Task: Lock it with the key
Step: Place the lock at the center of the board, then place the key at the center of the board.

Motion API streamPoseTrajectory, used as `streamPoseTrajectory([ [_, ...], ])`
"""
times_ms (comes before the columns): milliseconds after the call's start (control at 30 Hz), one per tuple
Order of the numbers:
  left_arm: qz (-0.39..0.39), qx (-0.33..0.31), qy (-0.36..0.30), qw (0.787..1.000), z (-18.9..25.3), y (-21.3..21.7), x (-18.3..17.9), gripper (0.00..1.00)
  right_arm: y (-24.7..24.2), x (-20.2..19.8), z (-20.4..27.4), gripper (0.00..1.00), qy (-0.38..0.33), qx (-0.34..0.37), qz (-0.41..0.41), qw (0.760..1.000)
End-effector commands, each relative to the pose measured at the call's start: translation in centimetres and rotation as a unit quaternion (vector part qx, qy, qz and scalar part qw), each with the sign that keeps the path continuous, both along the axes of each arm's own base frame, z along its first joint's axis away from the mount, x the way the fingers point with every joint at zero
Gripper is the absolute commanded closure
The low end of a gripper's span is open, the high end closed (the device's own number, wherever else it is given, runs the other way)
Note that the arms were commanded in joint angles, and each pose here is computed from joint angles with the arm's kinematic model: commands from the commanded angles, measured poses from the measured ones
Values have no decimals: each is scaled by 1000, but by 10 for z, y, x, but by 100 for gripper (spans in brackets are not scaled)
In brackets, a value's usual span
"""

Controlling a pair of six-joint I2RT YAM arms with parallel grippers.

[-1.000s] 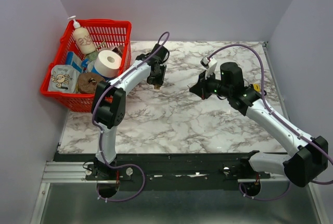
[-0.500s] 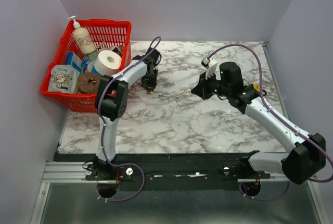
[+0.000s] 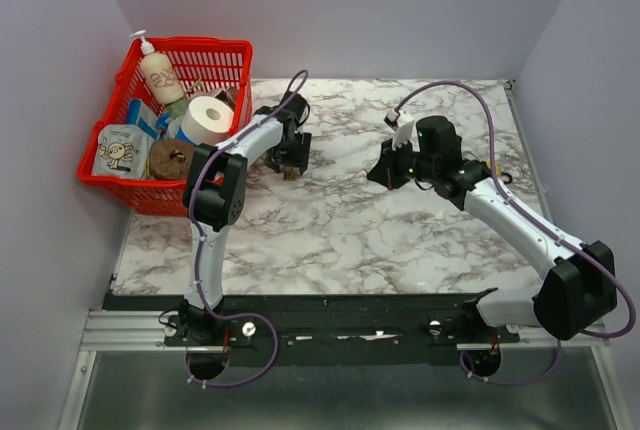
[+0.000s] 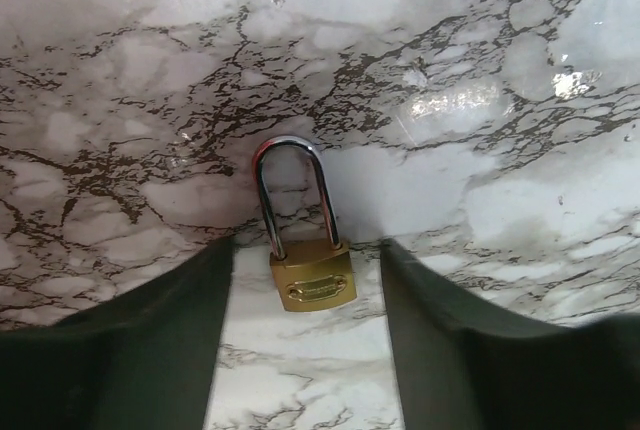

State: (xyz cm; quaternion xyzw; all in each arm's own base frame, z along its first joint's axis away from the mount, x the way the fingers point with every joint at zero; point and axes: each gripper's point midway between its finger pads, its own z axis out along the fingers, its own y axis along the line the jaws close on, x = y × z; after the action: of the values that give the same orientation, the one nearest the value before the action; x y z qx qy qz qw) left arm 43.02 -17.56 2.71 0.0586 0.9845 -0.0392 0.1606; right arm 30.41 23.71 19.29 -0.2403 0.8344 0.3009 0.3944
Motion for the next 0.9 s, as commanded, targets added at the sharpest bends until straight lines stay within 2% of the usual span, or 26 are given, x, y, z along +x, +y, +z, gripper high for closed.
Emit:
streamPoseTrajectory([
  [0, -1, -16, -10, 1000, 14, -7, 8, 23, 3, 9, 14, 99, -5, 13, -3, 1000],
  [133, -22, -55, -53, 997, 62, -20, 15, 18, 3, 16, 15, 99, 1, 16, -13, 1000],
  [200, -36, -74, -98, 992, 104, -26, 17, 14, 3, 20, 19, 99, -2, 17, -18, 1000],
  [233, -43, -82, -113, 989, 120, -28, 16, 2, 4, 23, 15, 99, 4, 15, -20, 1000],
  [267, -52, -92, -145, 984, 151, -28, 16, 1, 5, 26, 18, 99, 2, 18, -22, 1000],
  [367, -62, -111, -197, 972, 206, -27, 8, 1, 11, 29, 12, 99, 20, 20, -14, 1000],
  [467, -73, -116, -244, 960, 244, -15, -4, 1, 20, 37, 7, 99, 47, 31, -23, 998],
  [633, -66, -170, -292, 939, 274, 12, -21, 1, 46, 60, -1, 99, 71, 44, -48, 995],
  [767, -55, -181, -328, 925, 294, 30, -38, 1, 69, 73, -23, 99, 100, 44, -64, 992],
  [867, -18, -184, -364, 913, 310, 46, -45, 1, 87, 79, -38, 99, 121, 47, -74, 989],
])
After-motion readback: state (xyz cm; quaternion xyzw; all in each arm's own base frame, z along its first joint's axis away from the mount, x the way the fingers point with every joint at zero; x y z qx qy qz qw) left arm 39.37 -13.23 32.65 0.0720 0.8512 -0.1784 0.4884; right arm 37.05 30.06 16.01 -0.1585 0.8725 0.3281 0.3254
